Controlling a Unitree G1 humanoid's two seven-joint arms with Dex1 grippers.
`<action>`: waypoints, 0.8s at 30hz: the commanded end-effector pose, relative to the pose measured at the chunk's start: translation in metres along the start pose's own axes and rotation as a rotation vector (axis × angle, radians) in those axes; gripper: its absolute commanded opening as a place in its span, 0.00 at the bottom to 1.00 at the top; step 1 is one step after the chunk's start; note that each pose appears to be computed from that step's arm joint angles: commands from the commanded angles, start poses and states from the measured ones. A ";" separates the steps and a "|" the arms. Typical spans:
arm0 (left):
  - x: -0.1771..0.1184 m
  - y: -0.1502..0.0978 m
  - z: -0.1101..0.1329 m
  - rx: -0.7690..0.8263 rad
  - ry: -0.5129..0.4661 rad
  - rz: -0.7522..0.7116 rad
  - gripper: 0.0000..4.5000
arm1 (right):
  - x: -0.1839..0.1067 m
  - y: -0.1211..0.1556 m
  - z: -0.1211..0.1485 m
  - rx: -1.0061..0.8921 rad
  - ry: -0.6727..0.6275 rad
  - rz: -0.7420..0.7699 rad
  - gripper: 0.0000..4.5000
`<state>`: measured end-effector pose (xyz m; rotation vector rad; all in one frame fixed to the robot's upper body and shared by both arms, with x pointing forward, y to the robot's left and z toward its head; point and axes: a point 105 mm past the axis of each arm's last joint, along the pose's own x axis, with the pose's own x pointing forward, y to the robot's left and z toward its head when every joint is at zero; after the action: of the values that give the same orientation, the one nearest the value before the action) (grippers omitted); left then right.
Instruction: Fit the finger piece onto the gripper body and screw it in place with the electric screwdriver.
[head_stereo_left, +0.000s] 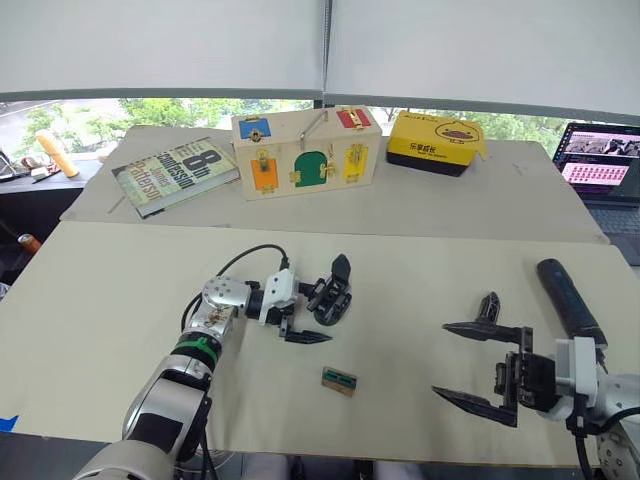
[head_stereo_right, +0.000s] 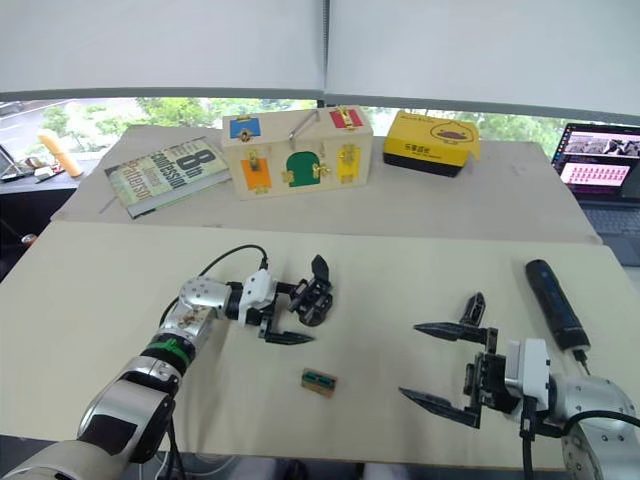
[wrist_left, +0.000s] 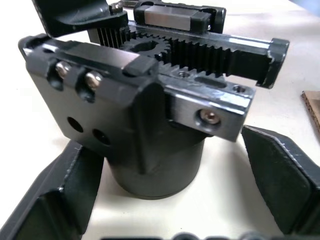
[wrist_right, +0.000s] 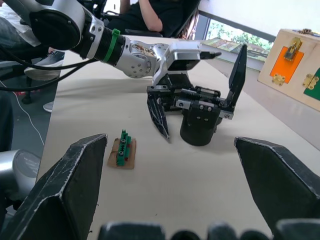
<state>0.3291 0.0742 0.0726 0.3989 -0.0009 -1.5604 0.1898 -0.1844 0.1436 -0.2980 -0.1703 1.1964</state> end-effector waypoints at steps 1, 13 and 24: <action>-0.002 -0.003 -0.007 0.000 0.014 0.019 0.60 | 0.000 -0.001 0.011 -0.044 -0.017 0.002 1.00; -0.004 -0.022 0.020 -0.065 -0.090 0.214 0.51 | -0.001 0.002 0.007 -0.032 -0.020 -0.010 1.00; 0.015 -0.036 0.014 -0.139 -0.038 0.387 0.51 | 0.000 0.003 0.005 -0.031 -0.021 -0.021 1.00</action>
<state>0.2949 0.0660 0.0684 0.2418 0.0341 -1.1631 0.1874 -0.1843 0.1397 -0.2857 -0.1628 1.1803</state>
